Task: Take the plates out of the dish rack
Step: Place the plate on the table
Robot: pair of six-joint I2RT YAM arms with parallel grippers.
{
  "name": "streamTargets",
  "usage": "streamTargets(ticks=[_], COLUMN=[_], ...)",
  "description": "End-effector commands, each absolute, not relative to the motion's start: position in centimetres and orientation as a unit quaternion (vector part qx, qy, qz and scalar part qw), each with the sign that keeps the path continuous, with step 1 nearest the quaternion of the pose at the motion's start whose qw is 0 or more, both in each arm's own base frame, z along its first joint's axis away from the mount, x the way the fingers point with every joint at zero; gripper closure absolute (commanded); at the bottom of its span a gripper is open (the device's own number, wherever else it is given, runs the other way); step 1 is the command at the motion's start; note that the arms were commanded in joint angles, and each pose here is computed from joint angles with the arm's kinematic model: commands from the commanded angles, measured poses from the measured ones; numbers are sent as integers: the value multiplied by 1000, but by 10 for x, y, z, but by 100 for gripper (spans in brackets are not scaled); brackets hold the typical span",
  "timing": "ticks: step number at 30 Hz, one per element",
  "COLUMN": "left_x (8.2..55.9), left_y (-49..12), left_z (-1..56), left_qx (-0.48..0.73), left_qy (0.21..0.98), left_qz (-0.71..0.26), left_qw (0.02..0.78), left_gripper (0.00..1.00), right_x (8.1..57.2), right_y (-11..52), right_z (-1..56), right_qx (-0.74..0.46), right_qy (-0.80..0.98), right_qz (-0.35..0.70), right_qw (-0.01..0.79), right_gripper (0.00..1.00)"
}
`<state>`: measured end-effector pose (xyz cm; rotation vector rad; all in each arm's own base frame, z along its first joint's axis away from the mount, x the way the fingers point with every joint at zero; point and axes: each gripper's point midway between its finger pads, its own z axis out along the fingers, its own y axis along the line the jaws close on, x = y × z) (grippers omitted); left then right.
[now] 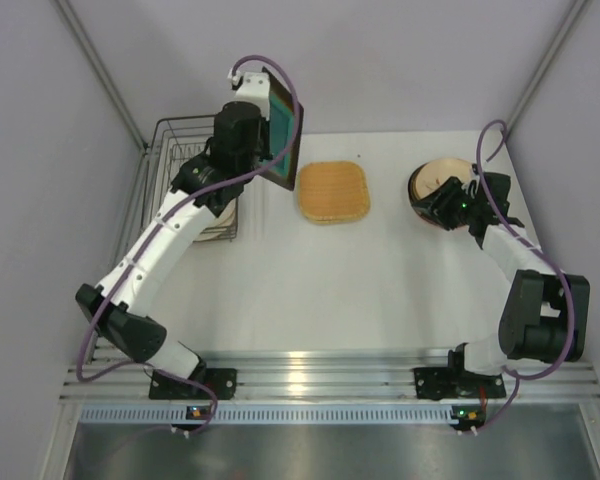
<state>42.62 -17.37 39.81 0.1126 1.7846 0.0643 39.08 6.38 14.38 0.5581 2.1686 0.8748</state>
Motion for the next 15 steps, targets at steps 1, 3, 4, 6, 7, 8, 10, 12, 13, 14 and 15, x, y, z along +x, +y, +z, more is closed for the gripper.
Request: streamTargets(ticks=[1,3,4,6,7,8,10,12,13,14,15], left_x=[392,373,369,352,341,333,313,298,293,289,284], left_y=[-222,-239,-244,-257,-263,-266,-269,-267,-263,-261,-259], left_z=[422,411,383,376,350,344,328,326,314,311,311], left_qx=[41,69,79,102,123,133,154,156,156,156,149], left_qy=[752,755,771,763,773,770,761,751,751,749,747], left_qz=[-193,-251,-260,-320,-349,-369,-422,-463,-479,-490,-501], left_qw=[628,602,576,553,516,503,468,444,426,418,411], left_gripper=[100,100,100,100,100,100,100,100,100,100,100], right_x=[395,393,392,390,389,389,387,386,385,385,386], right_y=[67,66,66,67,67,66,66,65,65,65,65], right_z=[162,161,160,159,159,159,159,157,156,156,156], right_qx=[196,196,197,196,197,197,196,198,200,200,200], right_qy=[829,829,830,830,831,832,831,833,834,834,834], right_qz=[349,347,346,346,345,343,342,339,338,338,337], right_qw=[391,392,391,391,389,390,392,389,387,388,388], right_gripper=[54,54,54,54,54,54,55,54,54,55,54])
